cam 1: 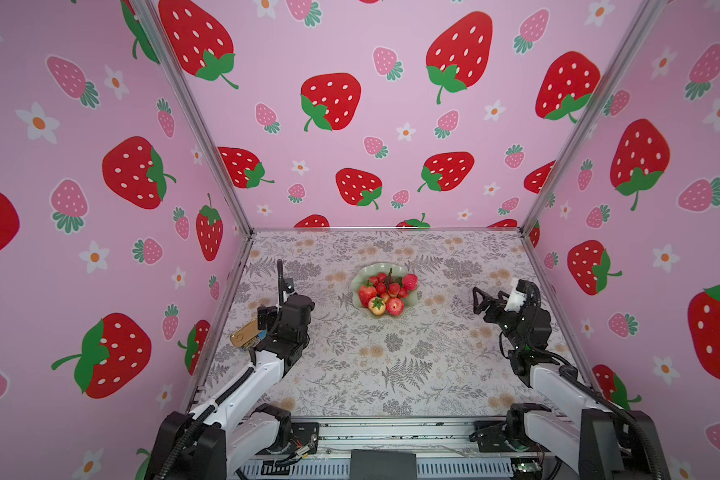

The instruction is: Place and organize the fake fruits in the fruit bowl

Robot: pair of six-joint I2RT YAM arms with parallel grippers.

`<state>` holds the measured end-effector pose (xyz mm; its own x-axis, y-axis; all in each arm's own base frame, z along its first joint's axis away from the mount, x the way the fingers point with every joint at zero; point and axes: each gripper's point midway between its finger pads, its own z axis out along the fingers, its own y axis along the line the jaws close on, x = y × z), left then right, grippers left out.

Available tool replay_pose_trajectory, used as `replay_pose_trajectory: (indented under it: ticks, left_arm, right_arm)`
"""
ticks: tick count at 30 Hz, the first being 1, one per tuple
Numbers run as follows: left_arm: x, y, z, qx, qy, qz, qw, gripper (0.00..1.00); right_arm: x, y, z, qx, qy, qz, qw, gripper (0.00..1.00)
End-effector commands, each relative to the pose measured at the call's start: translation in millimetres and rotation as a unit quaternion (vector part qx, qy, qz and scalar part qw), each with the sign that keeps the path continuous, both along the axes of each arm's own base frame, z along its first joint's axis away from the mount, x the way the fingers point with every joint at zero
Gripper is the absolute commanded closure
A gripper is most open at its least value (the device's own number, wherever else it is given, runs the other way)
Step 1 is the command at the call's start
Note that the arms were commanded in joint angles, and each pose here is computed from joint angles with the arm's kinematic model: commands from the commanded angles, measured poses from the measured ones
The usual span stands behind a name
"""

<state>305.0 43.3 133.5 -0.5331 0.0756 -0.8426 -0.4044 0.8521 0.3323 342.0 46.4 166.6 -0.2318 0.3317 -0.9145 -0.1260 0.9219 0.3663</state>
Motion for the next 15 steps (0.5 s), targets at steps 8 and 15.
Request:
replay_pose_trajectory:
  ticks: [8, 15]
  left_arm:
    - [65, 3, -18, -0.1, -0.09, -0.056, 0.989, 0.01]
    - [88, -6, -43, -0.13, -0.102, -0.092, 0.982, 0.01]
  right_arm:
    - [-4, -76, -15, -0.183, -0.007, -0.181, 0.966, 0.01]
    - [1, -52, -11, -0.198, -0.097, -0.121, 0.968, 0.01]
